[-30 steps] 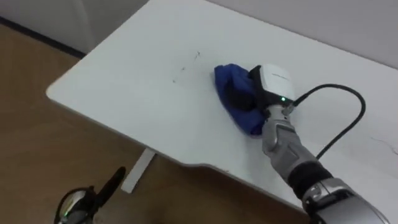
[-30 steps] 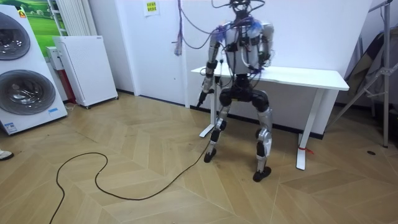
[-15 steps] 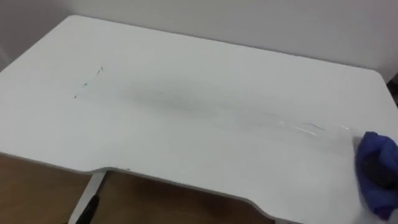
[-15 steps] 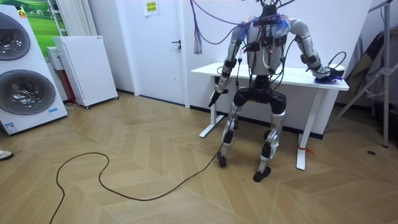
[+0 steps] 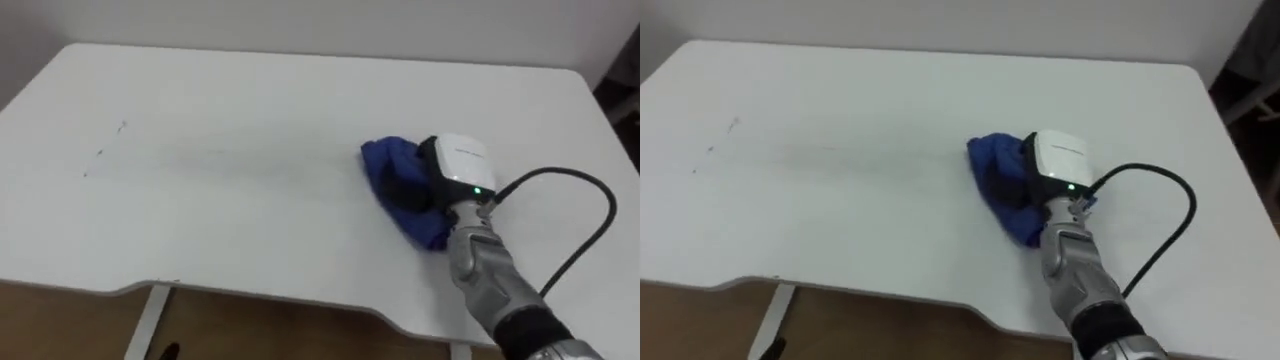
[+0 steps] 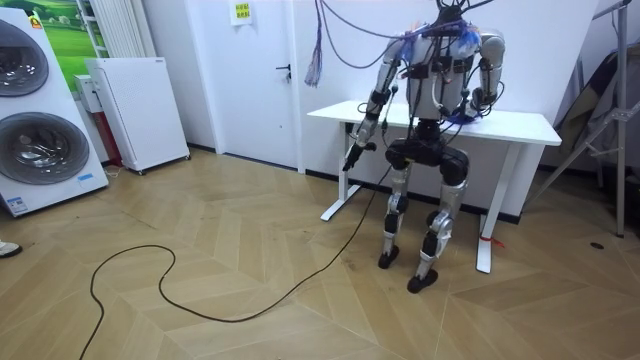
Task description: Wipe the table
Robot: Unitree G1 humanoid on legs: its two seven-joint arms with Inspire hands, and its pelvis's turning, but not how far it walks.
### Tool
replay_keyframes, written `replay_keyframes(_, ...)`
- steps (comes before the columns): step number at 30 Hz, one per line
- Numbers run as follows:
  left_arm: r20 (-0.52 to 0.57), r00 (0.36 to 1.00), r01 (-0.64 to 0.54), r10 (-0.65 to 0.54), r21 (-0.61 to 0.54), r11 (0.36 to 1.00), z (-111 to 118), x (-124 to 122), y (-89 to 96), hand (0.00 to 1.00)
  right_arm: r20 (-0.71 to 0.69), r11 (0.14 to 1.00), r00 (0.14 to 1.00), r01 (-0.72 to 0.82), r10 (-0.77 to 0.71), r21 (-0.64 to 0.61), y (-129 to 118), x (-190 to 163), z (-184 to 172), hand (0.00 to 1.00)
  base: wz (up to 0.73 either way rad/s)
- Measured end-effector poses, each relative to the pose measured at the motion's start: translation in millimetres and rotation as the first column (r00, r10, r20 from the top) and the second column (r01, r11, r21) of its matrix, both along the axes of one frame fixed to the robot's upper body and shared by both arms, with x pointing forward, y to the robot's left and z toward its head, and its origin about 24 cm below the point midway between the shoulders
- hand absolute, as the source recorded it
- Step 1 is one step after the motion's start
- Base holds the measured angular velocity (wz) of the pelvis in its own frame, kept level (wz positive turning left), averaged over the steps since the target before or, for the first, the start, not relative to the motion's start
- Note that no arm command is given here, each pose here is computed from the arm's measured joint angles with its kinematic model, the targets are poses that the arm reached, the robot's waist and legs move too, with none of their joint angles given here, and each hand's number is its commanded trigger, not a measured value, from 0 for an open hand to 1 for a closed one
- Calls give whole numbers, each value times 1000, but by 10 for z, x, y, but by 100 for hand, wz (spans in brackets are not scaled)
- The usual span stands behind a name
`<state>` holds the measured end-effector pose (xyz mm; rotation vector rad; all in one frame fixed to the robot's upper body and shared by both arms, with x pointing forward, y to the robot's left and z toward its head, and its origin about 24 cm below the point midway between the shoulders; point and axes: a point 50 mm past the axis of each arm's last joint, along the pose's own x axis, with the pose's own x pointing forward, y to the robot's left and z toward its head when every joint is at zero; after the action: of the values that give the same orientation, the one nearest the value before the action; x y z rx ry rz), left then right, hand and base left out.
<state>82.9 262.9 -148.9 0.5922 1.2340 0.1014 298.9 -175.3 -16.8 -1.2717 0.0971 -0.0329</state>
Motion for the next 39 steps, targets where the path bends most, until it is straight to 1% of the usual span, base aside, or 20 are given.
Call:
replay_keyframes(2,4,1000,-17,17,2,1000,6,-16,11,0,8,1000,1000,7,-7,1,-88,-35,-36,100,25)
replay_keyframes(4,-2,1000,-22,22,18,1000,9,-54,41,0,2,998,998,56,-56,31,-198,-148,-149,100,28)
replay_keyframes(6,8,998,-61,61,32,998,31,-76,119,0,21,983,984,173,-175,62,-470,-391,-282,100,19)
replay_keyframes(7,9,998,-63,63,43,997,43,-80,154,0,30,977,978,206,-208,59,-561,-465,-306,100,9)
replay_keyframes(9,8,997,-82,81,84,993,85,-108,285,0,31,935,935,354,-354,14,-1009,-833,-391,100,5)
replay_keyframes(10,10,996,-91,90,90,992,94,-115,309,0,27,918,917,397,-397,5,-1118,-928,-408,100,7)
replay_keyframes(12,19,994,-107,106,96,990,110,-113,346,0,19,855,856,517,-517,-38,-1453,-1188,-416,100,-5)
replay_keyframes(14,19,994,-108,106,94,990,106,-113,339,0,15,834,837,547,-547,-70,-1576,-1258,-400,100,-25)
replay_keyframes(15,21,995,-103,101,97,990,97,-105,312,0,13,828,831,555,-556,-77,-1587,-1226,-391,100,-34)
replay_keyframes(17,23,997,-80,79,90,993,86,-85,269,0,2,825,828,559,-561,-86,-1566,-1157,-385,100,-24)
replay_keyframes(20,24,998,-65,64,58,996,51,-29,170,0,-10,828,833,549,-553,-116,-1500,-946,-321,100,-18)
replay_keyframes(22,4,999,-48,48,43,998,18,-33,110,0,-33,849,853,513,-521,-128,-1381,-778,-294,100,-44)
replay_keyframes(24,-33,998,-44,45,29,999,-29,-63,47,0,-55,909,911,401,-409,-112,-1037,-431,-210,100,-58)
replay_keyframes(25,-42,998,-39,41,26,999,-36,-63,34,0,-51,925,927,364,-371,-104,-923,-330,-172,100,-40)
replay_keyframes(27,-65,998,-3,4,15,1000,-56,-34,-20,0,-47,977,979,193,-198,-91,-424,-46,-70,100,-8)
replay_keyframes(30,-67,997,35,-36,-10,999,-64,25,-87,0,-28,993,997,66,-69,-93,-104,152,69,100,44)
replay_keyframes(32,-77,996,40,-41,-12,999,-66,21,-88,0,-11,994,999,50,-51,-95,-60,219,137,100,50)
replay_keyframes(34,-84,996,23,-24,-12,1000,-69,-12,-71,0,10,993,998,56,-55,-101,-83,237,168,100,37)
replay_keyframes(36,-80,997,12,-12,-2,1000,-56,-16,-25,0,13,992,997,79,-78,-103,-196,146,75,100,24)
replay_keyframes(39,-53,998,18,-17,31,999,-11,38,72,0,-18,989,990,137,-139,-61,-293,-48,-124,100,-2)
